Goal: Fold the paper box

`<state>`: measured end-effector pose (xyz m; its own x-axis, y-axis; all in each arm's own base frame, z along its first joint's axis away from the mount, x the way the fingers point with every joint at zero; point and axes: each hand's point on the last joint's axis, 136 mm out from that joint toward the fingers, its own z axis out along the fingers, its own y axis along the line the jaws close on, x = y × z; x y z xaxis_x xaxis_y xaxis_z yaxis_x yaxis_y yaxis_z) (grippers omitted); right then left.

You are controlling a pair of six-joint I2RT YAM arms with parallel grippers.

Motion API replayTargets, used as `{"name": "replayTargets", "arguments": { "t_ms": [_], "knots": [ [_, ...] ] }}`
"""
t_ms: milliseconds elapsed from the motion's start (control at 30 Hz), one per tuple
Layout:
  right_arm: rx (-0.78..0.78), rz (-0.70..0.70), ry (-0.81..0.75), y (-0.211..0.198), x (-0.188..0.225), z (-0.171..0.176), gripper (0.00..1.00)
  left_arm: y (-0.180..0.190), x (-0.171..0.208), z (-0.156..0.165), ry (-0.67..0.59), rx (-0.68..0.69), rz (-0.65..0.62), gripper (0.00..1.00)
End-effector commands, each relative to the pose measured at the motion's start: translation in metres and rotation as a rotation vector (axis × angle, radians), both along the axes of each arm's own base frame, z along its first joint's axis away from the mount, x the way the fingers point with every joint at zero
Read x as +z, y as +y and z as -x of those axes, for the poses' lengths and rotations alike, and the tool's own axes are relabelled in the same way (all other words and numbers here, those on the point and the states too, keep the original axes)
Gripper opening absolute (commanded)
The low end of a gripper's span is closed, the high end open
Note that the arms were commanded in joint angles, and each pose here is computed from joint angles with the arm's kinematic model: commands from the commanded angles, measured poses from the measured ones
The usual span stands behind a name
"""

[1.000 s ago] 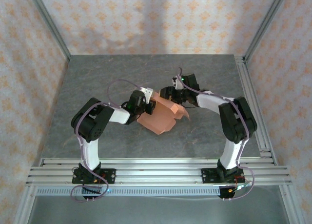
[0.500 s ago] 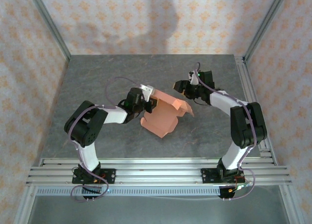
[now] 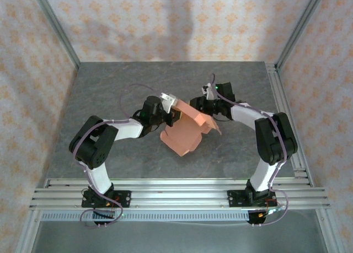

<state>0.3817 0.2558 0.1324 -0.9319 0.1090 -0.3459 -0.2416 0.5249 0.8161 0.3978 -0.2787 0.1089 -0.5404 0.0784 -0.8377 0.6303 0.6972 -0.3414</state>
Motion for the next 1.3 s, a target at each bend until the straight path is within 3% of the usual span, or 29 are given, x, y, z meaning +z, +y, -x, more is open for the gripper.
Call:
{"name": "replayTargets", "arguments": {
  "t_ms": [0, 633, 900, 1267],
  "knots": [
    [0.068, -0.040, -0.049, 0.015, 0.011, 0.007, 0.44, -0.005, 0.019, -0.011, -0.013, 0.014, 0.050, 0.00],
    [0.098, -0.121, -0.016, 0.046, 0.005, 0.020, 0.39, -0.004, 0.029, -0.036, 0.042, 0.125, 0.126, 0.00],
    [-0.080, -0.099, -0.022, 0.006, 0.005, -0.012, 0.39, -0.002, 0.023, -0.023, 0.017, 0.076, 0.081, 0.00],
    [0.070, -0.049, -0.024, 0.030, -0.002, 0.017, 0.41, -0.002, 0.028, -0.033, 0.036, 0.116, 0.124, 0.00]
  ]
}}
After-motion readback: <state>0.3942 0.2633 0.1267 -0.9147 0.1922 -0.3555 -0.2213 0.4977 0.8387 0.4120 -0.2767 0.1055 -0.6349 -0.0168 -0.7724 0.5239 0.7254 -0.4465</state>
